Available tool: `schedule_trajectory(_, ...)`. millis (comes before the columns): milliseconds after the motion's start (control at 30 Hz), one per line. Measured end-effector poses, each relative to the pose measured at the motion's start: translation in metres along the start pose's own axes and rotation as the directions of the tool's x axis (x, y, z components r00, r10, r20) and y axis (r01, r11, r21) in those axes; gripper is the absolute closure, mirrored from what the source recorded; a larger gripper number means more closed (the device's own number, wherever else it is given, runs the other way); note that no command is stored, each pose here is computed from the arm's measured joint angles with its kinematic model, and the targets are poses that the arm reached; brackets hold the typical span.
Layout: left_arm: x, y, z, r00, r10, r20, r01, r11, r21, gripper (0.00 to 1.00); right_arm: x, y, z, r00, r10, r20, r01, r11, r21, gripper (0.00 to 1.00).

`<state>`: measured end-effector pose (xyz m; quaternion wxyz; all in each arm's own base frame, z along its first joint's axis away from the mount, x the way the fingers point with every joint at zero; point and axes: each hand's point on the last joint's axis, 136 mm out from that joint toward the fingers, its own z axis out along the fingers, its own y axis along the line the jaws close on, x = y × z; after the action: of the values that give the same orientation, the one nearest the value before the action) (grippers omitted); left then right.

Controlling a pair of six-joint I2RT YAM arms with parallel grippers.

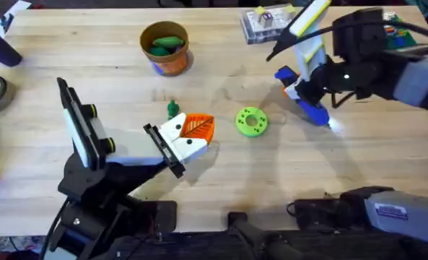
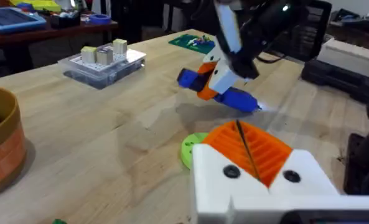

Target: Pick up the gripper from the table and insert it into the empty holder that is missing its gripper. Then pick up a screw, insert it into the mounting hole, and use the screwdriver to tighten it. Finally, clean up the table by picking up the vegetable and placing it into the bucket.

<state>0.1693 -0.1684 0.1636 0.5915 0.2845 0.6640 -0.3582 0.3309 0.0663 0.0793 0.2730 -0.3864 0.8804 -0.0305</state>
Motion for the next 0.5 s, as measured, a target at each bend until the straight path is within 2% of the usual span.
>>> schedule_trajectory(133,0.0,0.0,0.0,1.0,0.0,0.0,0.0,1.0,0.0,0.991,0.0,0.003,0.022,0.999,-0.052,-0.016,0.052,0.999,-0.016,0.951)
schedule_trajectory(267,0.0,0.0,0.0,1.0,0.0,0.0,0.0,1.0,-0.001,0.991,0.003,0.018,0.038,0.99,-0.137,-0.042,0.134,0.989,-0.063,0.931)
schedule_trajectory(300,0.0,0.0,0.0,1.0,0.0,0.0,0.0,1.0,-0.002,0.991,0.005,0.022,0.042,0.987,-0.155,-0.052,0.151,0.986,-0.075,0.844)
schedule_trajectory(400,0.0,0.001,0.0,1.0,0.0,0.0,0.0,1.0,-0.004,0.991,0.001,0.021,0.045,0.98,-0.191,-0.054,0.187,0.98,-0.071,0.387)
schedule_trajectory(433,0.0,0.001,0.0,1.0,0.0,0.0,0.0,1.0,-0.006,0.991,-0.005,0.015,0.045,0.978,-0.202,-0.051,0.2,0.979,-0.05,0.091)
schedule_trajectory(500,0.0,0.001,0.0,1.0,0.0,0.0,0.0,1.0,-0.006,0.991,-0.007,0.014,0.044,0.977,-0.206,-0.051,0.204,0.978,-0.046,0.014)
